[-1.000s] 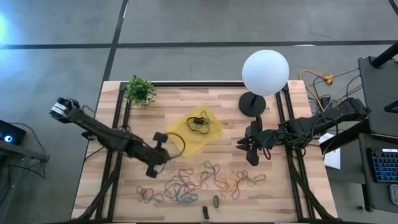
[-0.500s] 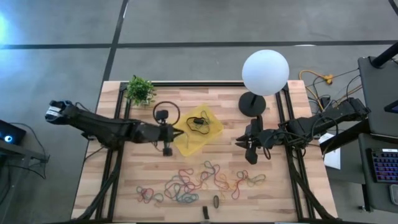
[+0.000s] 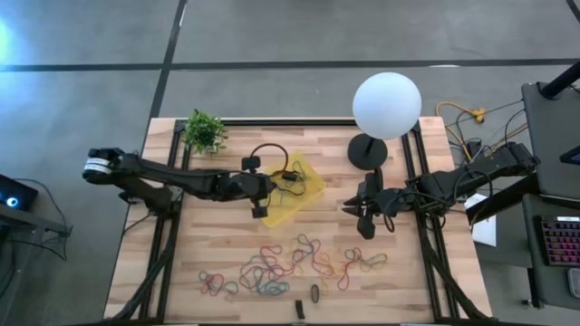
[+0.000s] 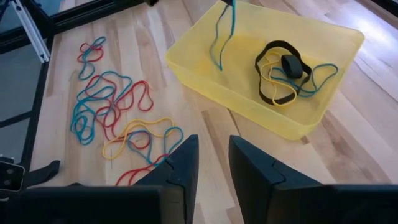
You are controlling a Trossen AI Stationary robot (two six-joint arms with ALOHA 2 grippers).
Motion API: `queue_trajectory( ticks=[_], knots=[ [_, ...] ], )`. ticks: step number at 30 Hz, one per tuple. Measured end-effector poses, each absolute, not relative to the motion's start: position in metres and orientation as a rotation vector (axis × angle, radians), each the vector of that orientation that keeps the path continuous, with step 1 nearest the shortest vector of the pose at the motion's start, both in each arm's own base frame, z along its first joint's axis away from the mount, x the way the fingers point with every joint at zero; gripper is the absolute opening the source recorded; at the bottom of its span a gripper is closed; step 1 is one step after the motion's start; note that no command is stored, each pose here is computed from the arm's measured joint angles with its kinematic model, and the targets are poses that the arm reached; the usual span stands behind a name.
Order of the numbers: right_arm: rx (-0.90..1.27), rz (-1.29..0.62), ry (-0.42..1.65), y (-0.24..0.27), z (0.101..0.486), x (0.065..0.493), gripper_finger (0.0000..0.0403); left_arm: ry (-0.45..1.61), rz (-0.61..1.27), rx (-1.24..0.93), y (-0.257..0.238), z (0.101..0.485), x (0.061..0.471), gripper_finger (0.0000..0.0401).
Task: Pick and place rubber bands into bin
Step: Put the blue rubber band into the yellow bin, then put the yellow rubber band into the yellow bin
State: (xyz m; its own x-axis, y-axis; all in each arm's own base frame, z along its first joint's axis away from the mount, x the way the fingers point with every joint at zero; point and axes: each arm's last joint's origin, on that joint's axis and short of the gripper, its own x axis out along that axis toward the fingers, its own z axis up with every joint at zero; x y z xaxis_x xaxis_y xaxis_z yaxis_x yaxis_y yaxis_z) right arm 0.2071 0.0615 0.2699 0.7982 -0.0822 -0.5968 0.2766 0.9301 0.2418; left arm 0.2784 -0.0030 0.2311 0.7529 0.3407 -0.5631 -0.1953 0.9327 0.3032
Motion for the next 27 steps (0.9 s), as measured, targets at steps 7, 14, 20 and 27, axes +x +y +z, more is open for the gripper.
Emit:
queue_trajectory(
  ticks=[7,14,20,27],
  knots=[
    [0.331,-0.196,0.619,0.062,0.270,0.207,0.0069,0.670,0.294,0.218,-0.001,0.226,0.283,0.0000],
    [0.332,-0.197,0.622,0.061,0.268,0.207,0.0077,0.663,0.303,0.193,0.000,0.227,0.283,0.0018],
    [0.333,-0.196,0.628,0.061,0.266,0.207,0.0089,0.660,0.304,0.191,0.000,0.227,0.282,0.0073],
    [0.415,-0.031,0.794,0.074,0.244,0.199,0.0090,0.593,0.303,0.177,-0.001,0.246,0.277,0.0100]
  ],
)
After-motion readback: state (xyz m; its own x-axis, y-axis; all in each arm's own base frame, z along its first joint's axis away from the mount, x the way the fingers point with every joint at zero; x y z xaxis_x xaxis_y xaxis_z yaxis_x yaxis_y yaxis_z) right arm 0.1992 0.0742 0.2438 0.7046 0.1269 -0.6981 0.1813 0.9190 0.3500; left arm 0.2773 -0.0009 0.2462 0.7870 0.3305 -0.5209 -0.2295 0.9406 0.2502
